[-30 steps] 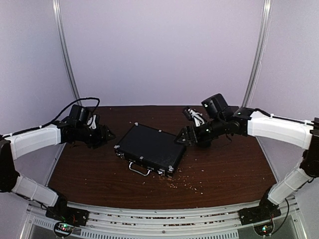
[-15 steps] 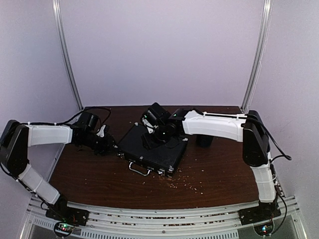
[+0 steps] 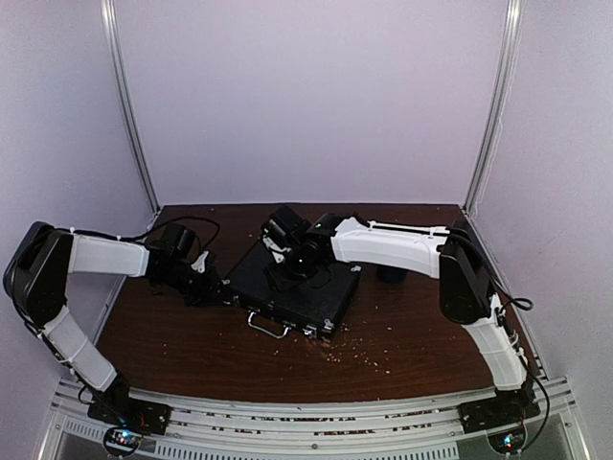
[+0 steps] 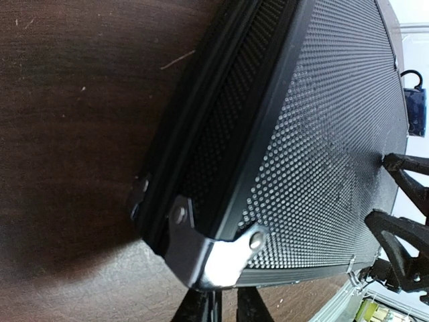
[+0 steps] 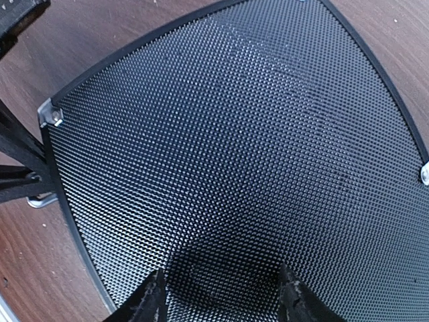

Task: Pack up texas hold em set
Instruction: Press the left-side button of the box for the chip case.

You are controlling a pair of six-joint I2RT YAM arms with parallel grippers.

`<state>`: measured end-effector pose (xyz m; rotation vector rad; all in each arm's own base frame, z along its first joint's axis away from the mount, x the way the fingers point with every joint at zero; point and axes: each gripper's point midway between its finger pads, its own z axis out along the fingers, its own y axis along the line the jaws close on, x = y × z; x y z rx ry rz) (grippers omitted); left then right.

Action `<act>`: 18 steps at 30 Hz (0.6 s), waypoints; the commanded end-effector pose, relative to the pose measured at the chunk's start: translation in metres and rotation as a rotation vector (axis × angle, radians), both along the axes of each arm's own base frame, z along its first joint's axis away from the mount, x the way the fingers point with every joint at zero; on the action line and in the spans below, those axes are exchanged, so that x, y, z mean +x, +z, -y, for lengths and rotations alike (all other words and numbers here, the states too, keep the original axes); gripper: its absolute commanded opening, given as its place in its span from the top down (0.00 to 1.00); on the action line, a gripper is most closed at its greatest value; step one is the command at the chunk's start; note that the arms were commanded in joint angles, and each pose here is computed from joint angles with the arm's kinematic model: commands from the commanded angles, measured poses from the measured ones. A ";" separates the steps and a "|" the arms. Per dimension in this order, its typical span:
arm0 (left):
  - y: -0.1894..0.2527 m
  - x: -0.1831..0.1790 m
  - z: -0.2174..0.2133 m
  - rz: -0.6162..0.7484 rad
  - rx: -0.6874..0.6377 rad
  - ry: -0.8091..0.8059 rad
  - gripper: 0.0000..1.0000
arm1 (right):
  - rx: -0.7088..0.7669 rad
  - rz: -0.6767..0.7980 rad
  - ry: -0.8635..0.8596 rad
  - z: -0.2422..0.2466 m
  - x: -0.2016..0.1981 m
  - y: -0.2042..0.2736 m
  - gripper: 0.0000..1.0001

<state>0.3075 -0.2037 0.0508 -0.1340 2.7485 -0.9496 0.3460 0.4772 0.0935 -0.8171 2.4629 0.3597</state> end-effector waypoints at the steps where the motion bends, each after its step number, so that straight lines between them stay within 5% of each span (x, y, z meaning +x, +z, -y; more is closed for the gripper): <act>1: -0.026 -0.010 0.001 -0.039 0.061 -0.019 0.85 | -0.040 -0.010 0.003 0.003 -0.001 -0.014 0.45; 18: -0.042 -0.038 -0.020 -0.044 0.200 0.004 0.70 | -0.067 -0.059 0.026 -0.001 -0.026 -0.032 0.47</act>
